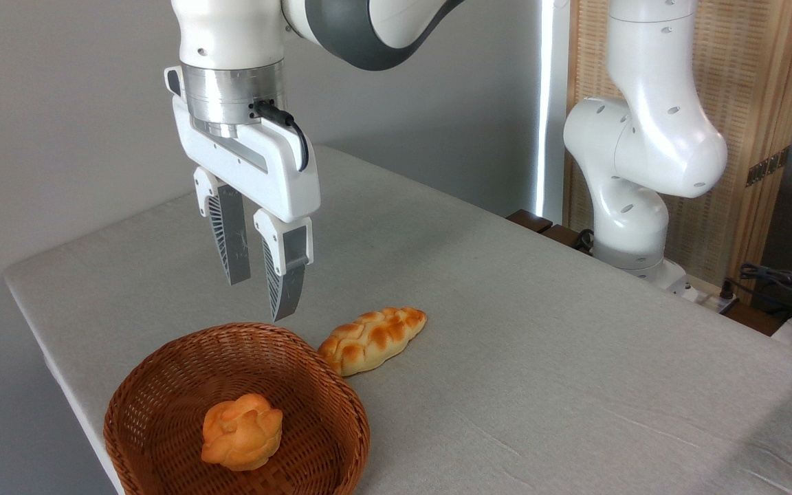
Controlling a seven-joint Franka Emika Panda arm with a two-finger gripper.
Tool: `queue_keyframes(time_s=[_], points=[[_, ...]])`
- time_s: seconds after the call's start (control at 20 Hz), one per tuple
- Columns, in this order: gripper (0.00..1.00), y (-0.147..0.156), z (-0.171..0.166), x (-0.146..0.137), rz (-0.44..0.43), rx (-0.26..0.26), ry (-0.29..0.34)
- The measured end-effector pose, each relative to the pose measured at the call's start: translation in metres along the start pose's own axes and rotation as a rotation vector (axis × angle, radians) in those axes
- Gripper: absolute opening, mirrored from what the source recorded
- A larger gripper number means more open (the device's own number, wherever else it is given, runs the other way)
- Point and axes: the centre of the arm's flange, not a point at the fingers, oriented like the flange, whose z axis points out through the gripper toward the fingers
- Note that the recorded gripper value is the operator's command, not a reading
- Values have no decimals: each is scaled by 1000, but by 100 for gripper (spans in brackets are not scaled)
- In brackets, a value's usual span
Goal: Put bread into the basket
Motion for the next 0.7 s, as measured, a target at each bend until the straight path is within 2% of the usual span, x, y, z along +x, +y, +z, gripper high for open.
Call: queue_keyframes(time_s=[0.4,0.7], points=[[100,3,6,-3,1,-20,-25],[100,21,29,-26,-1,-58,-73]])
